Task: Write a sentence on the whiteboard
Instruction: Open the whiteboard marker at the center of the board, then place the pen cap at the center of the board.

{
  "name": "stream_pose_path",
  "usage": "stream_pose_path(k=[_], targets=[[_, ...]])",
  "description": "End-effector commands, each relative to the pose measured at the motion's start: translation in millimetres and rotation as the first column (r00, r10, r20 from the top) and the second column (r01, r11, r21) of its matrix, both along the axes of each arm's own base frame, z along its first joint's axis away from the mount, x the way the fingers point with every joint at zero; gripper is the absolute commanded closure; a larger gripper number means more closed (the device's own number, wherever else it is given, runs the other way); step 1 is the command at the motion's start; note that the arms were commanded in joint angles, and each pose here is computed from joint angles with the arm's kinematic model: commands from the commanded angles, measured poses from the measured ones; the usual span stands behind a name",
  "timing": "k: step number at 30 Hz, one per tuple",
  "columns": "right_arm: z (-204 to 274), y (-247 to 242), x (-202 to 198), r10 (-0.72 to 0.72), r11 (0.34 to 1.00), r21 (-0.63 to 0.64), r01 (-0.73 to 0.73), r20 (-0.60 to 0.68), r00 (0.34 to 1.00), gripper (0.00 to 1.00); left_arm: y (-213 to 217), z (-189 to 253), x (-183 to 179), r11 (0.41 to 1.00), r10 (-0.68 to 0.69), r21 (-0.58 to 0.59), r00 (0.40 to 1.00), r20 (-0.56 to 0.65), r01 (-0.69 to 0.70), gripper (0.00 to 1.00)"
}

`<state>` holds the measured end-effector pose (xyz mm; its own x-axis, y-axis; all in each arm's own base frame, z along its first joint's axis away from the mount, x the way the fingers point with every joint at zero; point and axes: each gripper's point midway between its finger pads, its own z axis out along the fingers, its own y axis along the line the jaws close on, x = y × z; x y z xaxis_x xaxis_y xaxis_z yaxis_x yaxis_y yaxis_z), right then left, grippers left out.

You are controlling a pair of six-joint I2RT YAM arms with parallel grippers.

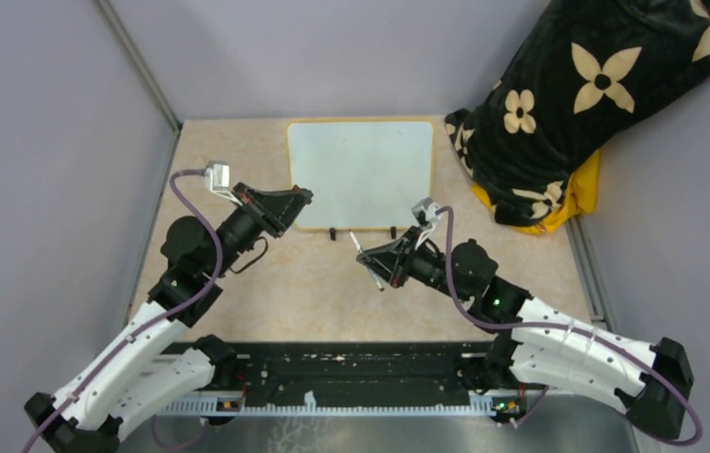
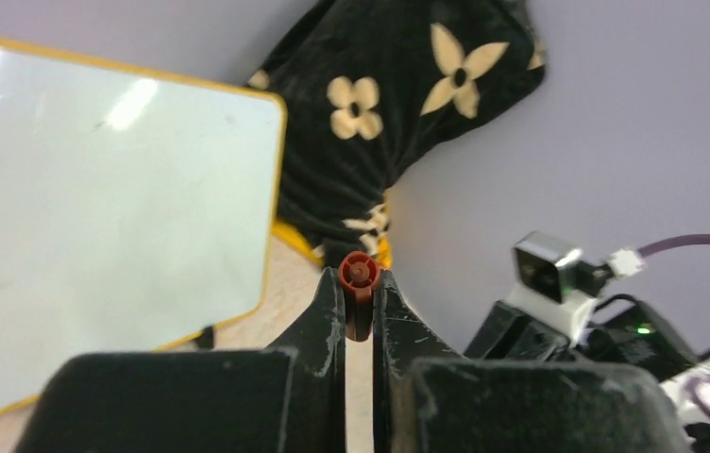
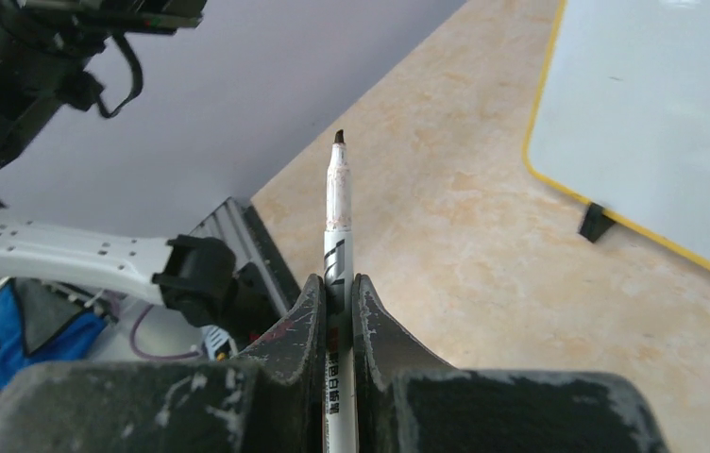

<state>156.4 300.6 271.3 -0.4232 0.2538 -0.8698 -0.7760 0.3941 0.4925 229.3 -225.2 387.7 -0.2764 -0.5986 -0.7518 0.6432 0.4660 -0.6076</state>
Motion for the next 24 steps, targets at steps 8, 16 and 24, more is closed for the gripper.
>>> stream_pose_path(k=[8, 16, 24], targets=[[-10.9, -62.1, 51.5, -0.414, 0.898, -0.152, 0.413, 0.026, 0.910, 1.00, 55.0, -177.9, 7.7, 0.849, 0.341, 0.515, 0.870, -0.356, -0.121, 0.98], [-24.9, -58.6, 54.0, -0.415, 0.893, -0.182, 0.411, 0.020, 0.910, 1.00, 39.5, -266.3, -8.4, 0.819, 0.297, 0.569, 0.794, -0.530, 0.074, 0.98], [-29.8, -61.3, 53.4, -0.414, 0.888, -0.205, 0.412, 0.031, 0.910, 1.00, 17.3, -321.3, -7.5, 0.791, 0.297, 0.570, 0.674, -0.676, 0.223, 0.98]])
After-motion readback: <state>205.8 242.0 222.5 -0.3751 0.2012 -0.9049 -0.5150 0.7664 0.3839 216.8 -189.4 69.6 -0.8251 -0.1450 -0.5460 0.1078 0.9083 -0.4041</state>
